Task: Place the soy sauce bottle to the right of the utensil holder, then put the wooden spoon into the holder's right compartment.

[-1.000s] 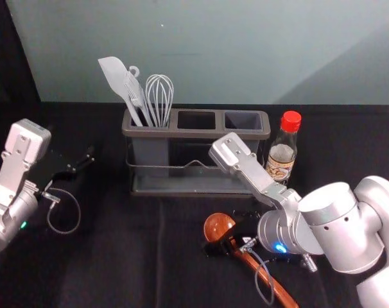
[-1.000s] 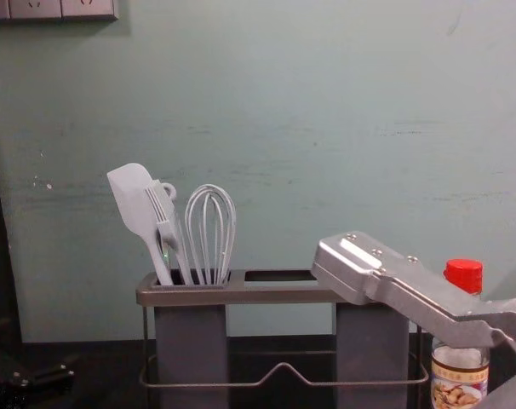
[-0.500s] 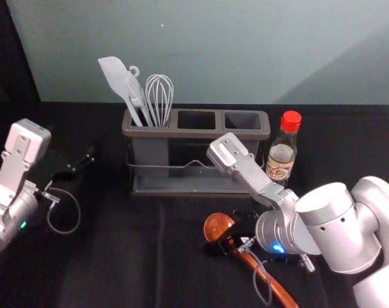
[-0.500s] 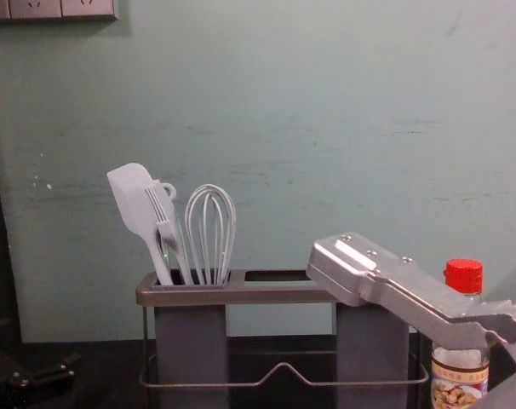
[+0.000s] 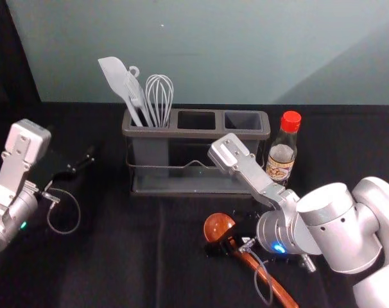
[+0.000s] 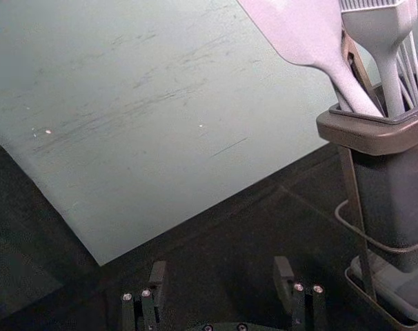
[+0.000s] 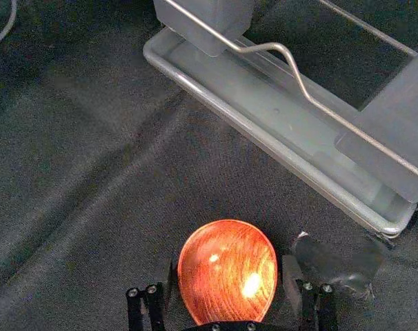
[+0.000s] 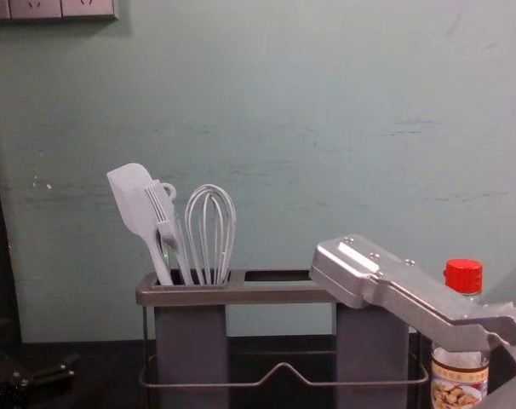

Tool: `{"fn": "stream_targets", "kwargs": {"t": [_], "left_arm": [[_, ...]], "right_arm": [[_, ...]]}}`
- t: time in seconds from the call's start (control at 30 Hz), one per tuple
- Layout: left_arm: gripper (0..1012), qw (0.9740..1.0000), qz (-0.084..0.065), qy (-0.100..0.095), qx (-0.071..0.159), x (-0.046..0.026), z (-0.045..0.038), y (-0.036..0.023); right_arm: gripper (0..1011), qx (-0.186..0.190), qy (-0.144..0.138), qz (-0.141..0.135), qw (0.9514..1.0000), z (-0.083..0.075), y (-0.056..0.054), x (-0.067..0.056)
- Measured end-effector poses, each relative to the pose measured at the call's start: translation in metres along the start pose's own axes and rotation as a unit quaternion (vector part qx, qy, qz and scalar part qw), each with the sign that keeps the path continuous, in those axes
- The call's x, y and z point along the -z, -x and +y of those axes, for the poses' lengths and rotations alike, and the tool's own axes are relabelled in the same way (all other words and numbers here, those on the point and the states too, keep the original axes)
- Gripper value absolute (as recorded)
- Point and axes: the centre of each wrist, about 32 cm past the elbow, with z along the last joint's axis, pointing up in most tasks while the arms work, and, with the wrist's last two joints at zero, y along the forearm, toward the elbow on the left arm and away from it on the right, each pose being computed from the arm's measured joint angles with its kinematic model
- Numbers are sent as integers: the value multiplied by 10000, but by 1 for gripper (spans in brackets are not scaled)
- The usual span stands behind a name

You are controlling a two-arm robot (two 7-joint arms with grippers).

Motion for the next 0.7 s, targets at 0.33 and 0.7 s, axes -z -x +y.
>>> {"fn": "stream_targets", "kwargs": {"t": [0.33,0.7], "left_arm": [[1000,10000,0,0,0,0,0,0],[1000,10000,0,0,0,0,0,0]], "right_arm": [[896,-15,-29,-34,10000,19,-9,2],[838,31,-126,-4,9999,-84,-16,2]]}}
